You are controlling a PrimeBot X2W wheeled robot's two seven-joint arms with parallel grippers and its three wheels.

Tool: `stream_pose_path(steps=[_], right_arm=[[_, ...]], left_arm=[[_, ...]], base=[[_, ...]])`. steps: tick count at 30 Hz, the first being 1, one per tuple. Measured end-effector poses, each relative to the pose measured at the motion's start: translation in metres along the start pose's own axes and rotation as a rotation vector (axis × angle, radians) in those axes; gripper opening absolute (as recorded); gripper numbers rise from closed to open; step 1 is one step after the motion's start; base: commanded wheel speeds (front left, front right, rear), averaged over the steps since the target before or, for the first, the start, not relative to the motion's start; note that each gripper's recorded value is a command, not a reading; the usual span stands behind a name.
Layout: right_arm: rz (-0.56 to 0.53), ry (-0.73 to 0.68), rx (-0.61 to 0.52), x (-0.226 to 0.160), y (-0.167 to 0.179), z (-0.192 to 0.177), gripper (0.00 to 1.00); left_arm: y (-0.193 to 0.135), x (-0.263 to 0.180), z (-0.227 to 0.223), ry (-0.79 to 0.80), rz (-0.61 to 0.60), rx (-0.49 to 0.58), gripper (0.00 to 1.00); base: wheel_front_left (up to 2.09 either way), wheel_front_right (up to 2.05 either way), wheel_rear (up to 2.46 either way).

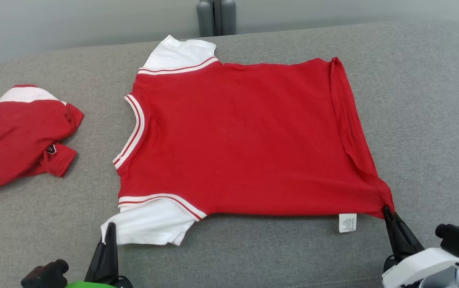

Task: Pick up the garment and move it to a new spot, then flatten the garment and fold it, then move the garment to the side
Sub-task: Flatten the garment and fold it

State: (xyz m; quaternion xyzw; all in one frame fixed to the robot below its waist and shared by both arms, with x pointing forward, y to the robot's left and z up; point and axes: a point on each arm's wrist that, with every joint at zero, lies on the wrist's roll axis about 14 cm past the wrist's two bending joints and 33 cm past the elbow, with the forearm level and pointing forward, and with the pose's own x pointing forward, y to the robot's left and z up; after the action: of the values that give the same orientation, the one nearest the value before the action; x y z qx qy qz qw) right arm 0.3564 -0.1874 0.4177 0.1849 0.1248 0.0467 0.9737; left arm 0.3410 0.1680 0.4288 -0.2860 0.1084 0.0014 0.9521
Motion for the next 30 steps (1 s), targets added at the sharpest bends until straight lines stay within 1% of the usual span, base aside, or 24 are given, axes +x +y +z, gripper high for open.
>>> stream_pose_path(steps=[5,13,20,25,30], right_arm=[[0.009,-0.004,0.001,0.002,0.007,0.003,0.0],[0.049,-0.056,-0.023,0.015,0.019,0.026,0.0],[0.042,-0.067,-0.002,0.03,0.016,0.038,0.0],[0.028,-0.066,0.009,0.048,0.01,0.046,0.0],[0.008,-0.054,0.013,0.072,0.004,0.048,0.0]], left_arm=[[-0.012,0.007,-0.002,0.009,-0.049,0.028,0.0],[-0.031,0.036,0.023,-0.025,-0.153,0.12,0.0],[-0.047,0.064,0.038,-0.016,-0.233,0.196,0.0],[-0.056,0.091,0.044,-0.003,-0.263,0.239,0.0],[-0.051,0.121,0.04,0.03,-0.247,0.263,0.0]], base=[[0.0,0.0,0.0],[0.0,0.0,0.0],[0.0,0.0,0.0],[0.0,0.0,0.0],[0.0,0.0,0.0]])
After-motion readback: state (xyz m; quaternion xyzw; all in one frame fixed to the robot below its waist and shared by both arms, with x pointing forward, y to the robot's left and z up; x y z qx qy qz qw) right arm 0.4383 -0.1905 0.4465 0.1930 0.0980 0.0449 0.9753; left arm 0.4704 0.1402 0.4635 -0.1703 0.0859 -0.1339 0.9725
